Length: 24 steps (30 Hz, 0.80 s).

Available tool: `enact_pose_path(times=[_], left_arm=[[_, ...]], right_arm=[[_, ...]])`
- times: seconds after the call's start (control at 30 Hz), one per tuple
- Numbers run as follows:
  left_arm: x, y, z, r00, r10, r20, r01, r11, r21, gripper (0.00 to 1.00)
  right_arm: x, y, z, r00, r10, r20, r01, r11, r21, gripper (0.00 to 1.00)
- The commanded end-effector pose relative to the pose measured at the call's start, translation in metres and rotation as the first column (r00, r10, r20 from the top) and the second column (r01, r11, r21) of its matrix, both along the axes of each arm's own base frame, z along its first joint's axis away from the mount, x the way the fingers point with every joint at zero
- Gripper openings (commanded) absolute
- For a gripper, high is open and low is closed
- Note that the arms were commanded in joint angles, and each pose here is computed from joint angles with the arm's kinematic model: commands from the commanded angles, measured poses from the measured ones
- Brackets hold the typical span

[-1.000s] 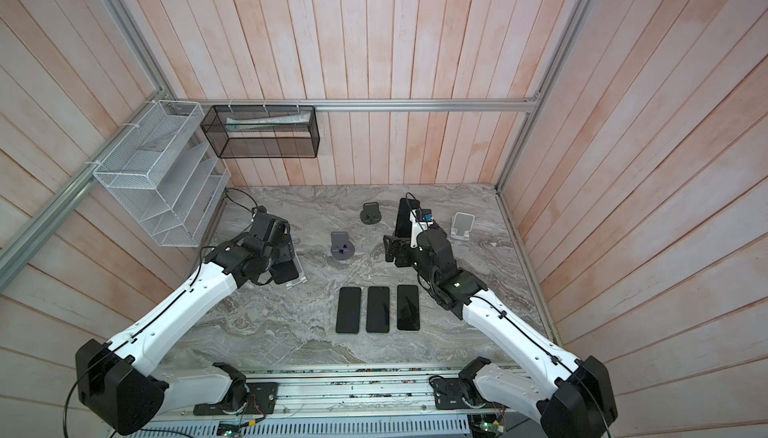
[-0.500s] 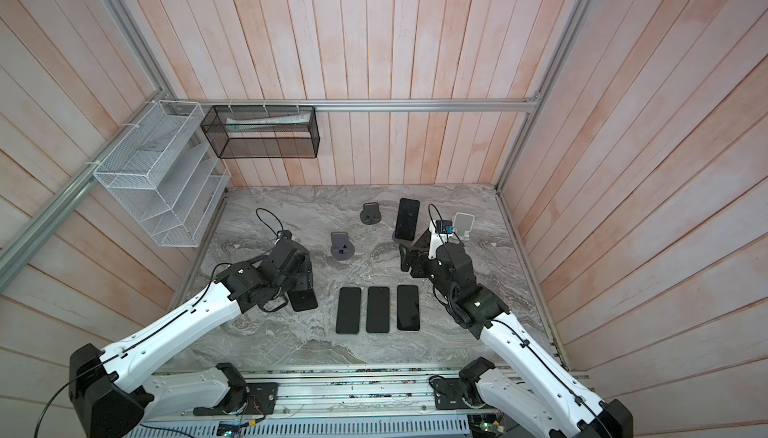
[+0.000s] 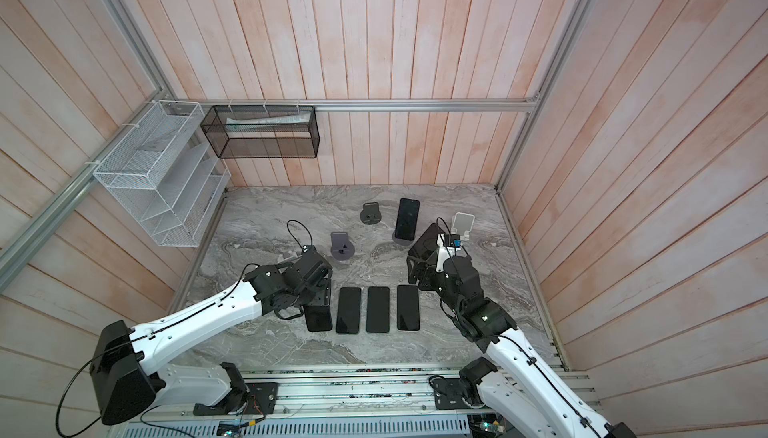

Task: Remove the phone from the phone stand
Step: 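Carry the blue-edged phone with the left gripper toward the flat phones nearer the robot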

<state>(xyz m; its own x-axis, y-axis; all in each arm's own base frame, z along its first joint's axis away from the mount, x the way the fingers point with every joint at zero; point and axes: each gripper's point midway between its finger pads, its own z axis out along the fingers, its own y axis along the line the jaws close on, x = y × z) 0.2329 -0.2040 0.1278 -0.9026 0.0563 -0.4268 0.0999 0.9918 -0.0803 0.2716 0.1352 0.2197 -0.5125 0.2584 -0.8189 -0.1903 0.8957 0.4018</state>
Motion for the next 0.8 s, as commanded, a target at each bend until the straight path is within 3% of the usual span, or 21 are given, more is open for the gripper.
enact_pose_path(times=[0.0, 0.37, 0.77], left_arm=[[-0.007, -0.009, -0.016, 0.997, -0.036, -0.063, 0.037, 0.999, 0.014, 0.59], [0.003, -0.003, -0.042, 0.995, -0.058, -0.085, 0.066, 0.994, 0.090, 0.59], [0.032, 0.009, -0.052, 0.987, -0.112, -0.111, 0.122, 0.989, 0.082, 0.58]], right_arm=[[0.002, 0.002, -0.008, 1.000, 0.010, -0.016, -0.010, 1.000, 0.001, 0.91], [0.011, 0.003, -0.015, 1.000, 0.006, -0.024, -0.006, 1.000, -0.013, 0.91], [0.021, -0.004, -0.013, 0.999, -0.016, -0.028, 0.015, 0.999, -0.035, 0.91]])
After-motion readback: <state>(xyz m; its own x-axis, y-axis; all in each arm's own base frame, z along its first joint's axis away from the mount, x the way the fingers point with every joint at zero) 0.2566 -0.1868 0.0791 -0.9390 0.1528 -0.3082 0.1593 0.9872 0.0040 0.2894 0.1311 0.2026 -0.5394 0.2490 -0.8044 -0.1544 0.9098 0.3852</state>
